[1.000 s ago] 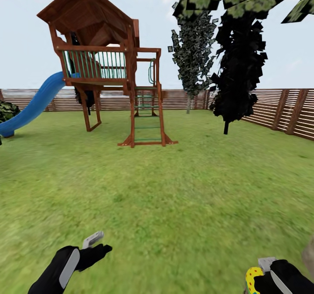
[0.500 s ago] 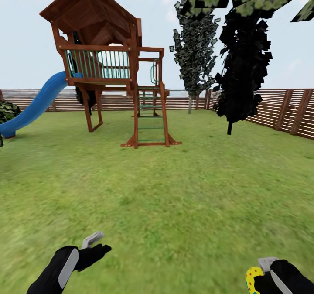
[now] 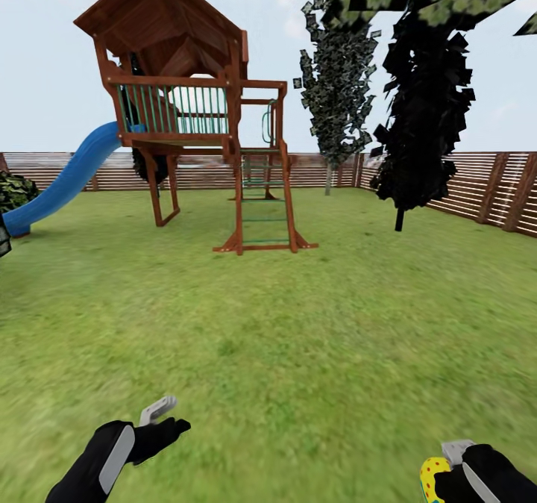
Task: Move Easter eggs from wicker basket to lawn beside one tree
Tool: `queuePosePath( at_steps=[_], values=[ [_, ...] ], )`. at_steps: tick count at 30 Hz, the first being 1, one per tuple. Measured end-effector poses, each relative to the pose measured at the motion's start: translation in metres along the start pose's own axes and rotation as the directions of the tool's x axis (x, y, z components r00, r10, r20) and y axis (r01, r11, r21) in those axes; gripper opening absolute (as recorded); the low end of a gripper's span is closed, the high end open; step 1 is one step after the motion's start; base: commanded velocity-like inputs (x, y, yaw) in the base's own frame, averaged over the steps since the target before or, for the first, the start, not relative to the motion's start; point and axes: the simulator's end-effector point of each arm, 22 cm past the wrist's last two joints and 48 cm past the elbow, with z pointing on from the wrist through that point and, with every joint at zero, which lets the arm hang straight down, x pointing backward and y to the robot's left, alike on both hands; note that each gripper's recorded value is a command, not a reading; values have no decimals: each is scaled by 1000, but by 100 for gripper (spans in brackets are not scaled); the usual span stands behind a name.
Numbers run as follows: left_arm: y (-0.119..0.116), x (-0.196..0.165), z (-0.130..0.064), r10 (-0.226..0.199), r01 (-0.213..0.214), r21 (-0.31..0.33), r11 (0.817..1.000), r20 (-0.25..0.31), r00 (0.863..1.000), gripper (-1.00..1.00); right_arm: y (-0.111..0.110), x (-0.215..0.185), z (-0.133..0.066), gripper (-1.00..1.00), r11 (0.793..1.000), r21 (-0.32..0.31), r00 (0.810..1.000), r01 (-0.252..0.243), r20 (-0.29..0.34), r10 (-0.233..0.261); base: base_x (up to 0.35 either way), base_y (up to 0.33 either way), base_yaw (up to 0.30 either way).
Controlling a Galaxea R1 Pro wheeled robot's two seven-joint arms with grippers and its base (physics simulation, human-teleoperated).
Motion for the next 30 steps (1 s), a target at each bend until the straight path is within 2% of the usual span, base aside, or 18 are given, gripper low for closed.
queuePosePath(
  at_steps=[25, 30],
  values=[
    [2, 1, 0, 2, -2, -7, 1000, -3, 1000, 100, 3, 0, 0, -100, 1000, -2, 1000, 3, -1, -3, 289, 207, 0],
    [1, 1, 0, 2, -2, -7, 1000, -4, 1000, 100, 4, 0, 1, -100, 1000, -4, 1000, 4, -1, -4, 307, 170, -223]
  ],
)
